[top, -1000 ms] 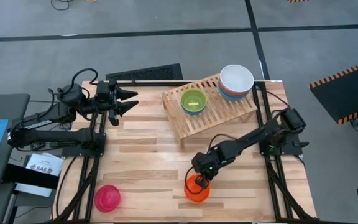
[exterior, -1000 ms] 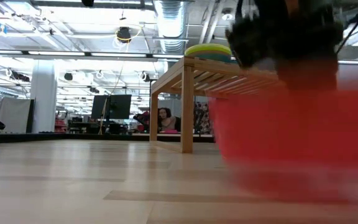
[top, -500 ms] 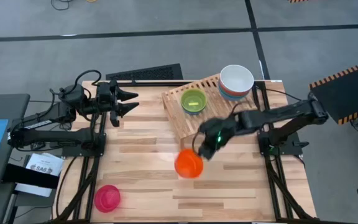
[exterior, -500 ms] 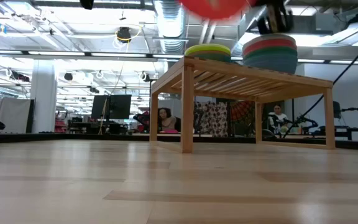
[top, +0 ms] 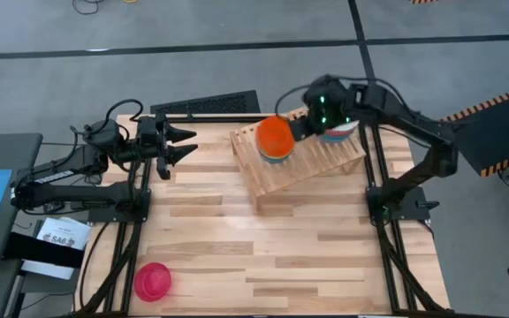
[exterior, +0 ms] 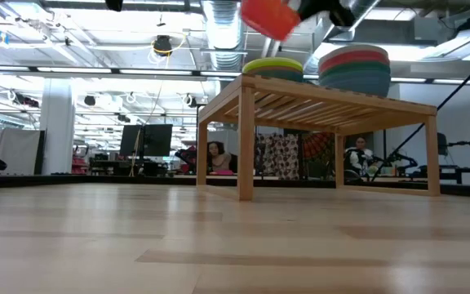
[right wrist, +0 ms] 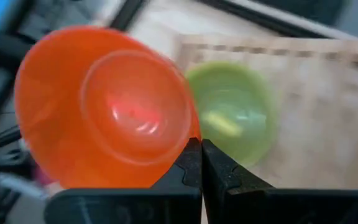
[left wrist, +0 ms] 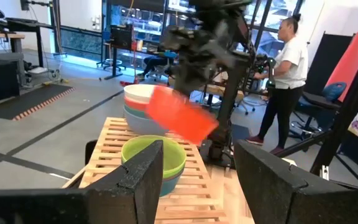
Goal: Place and stack bowls onto a shelf
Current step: Stack the small orange bowl on top of the small yellow bowl on the shelf
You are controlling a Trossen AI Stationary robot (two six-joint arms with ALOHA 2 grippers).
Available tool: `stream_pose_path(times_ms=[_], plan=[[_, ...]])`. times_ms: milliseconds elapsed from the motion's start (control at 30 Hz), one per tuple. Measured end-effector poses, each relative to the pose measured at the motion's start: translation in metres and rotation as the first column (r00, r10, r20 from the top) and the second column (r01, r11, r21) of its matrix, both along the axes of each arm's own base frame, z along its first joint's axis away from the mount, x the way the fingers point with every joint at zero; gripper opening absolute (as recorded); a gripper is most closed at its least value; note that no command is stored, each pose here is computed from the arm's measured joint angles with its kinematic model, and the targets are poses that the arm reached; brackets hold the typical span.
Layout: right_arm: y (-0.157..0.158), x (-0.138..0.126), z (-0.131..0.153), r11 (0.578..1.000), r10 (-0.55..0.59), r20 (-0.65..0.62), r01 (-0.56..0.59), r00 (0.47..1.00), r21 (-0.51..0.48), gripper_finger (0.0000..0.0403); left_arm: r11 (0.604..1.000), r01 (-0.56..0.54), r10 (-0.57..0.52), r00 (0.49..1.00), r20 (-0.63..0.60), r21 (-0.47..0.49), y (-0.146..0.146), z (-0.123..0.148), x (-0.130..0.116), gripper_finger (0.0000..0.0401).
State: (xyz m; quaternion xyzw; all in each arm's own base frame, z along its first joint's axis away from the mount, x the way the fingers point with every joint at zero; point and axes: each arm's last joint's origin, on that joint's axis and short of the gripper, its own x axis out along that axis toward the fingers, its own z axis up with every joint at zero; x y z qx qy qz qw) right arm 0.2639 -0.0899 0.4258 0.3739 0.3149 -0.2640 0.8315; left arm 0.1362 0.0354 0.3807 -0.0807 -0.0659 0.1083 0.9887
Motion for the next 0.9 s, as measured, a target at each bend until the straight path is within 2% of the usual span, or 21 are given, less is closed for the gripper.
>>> stream_pose_path(times_ms=[133,233,533,767,900], plan=[[-0.028,-0.003,-0.006,0.998,-0.067,-0.038,0.067,0.997,0.005,0.0016,1.0,0.0,0.0,1.0,0.0,-0.001,0.0,0.0,0.0,0.018],[-0.039,-0.002,-0.013,0.997,-0.076,-0.07,0.077,0.995,0.023,0.0016,1.0,0.0,0.0,1.0,0.0,-0.002,0.0,0.0,0.0,0.018],[-0.039,-0.001,-0.02,0.998,-0.035,-0.131,0.042,0.991,0.05,0.0018,1.0,0.001,-0.001,1.0,0.001,-0.008,0.0,0.0,0.0,0.018],[-0.037,-0.001,-0.021,0.998,-0.025,-0.14,0.033,0.99,0.053,0.0091,1.0,0.001,-0.001,1.0,0.001,-0.008,0.0,0.0,0.0,0.018],[-0.037,0.006,-0.027,0.998,-0.009,-0.159,0.019,0.987,0.06,0.0117,1.0,0.002,-0.002,1.0,0.001,-0.008,0.0,0.0,0.0,0.018]])
